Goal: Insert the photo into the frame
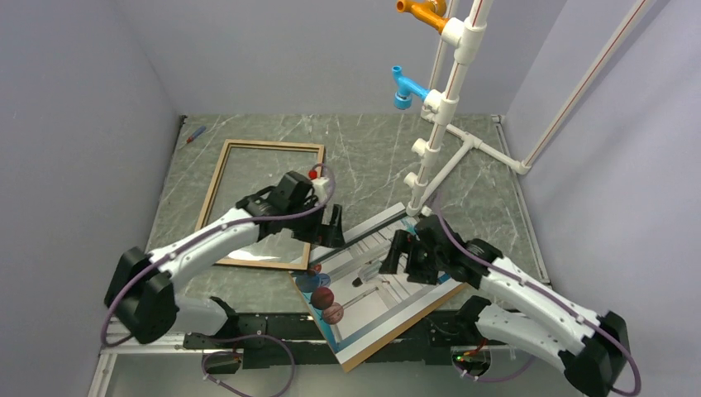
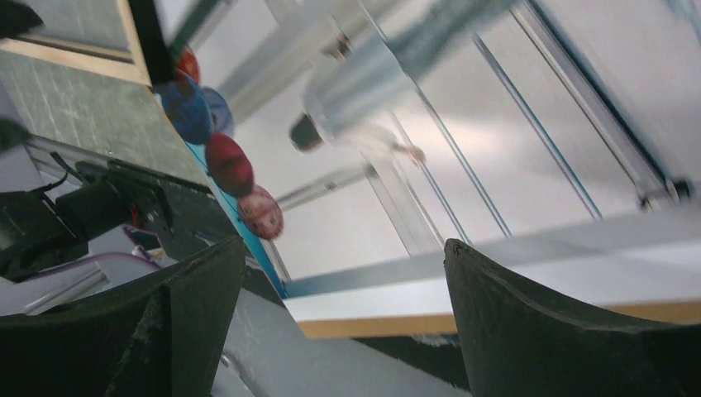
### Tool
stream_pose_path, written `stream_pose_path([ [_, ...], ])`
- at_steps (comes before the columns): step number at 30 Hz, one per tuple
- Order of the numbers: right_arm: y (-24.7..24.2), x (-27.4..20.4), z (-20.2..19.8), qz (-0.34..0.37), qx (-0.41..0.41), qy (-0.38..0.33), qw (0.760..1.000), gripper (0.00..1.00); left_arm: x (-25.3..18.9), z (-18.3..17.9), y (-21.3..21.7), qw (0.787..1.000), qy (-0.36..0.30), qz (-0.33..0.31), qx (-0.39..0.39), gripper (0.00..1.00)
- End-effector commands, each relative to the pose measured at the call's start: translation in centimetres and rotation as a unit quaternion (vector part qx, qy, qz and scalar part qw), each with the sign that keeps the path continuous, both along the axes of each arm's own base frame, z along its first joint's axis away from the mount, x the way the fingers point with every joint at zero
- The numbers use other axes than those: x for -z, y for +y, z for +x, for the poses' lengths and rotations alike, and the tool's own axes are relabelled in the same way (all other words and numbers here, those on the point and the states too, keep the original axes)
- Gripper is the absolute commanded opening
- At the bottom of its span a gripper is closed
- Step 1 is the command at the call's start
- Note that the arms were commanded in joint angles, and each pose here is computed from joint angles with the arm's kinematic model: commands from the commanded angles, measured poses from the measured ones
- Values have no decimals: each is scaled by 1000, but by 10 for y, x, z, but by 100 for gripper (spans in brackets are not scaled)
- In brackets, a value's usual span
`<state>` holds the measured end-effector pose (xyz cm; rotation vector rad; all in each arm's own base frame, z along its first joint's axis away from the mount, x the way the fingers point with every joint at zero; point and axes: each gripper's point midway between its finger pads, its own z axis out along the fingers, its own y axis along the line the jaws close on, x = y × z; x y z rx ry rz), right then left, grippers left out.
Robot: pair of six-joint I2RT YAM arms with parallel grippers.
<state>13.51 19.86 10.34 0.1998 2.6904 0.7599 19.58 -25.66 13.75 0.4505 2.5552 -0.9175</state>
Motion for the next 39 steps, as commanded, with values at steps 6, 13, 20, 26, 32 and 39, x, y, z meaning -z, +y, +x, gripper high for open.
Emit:
stream_pose_path([
  [6,-43,25,-64,0,69,109,992,91,26,31,-37,996,-38,82,22,98],
  [13,-62,40,-79,-51,77,141,986,91,56,49,-39,990,-28,135,0,98],
  [20,-70,58,-80,-96,78,161,979,90,88,54,-38,984,5,179,-11,98],
  [26,-80,67,-78,-138,83,166,973,89,107,48,-39,981,37,189,-3,97],
  [32,-85,82,-72,-150,98,163,970,88,107,42,-42,981,56,185,6,94],
  [39,-87,95,-55,-155,113,151,970,88,103,24,-55,984,96,147,30,89],
])
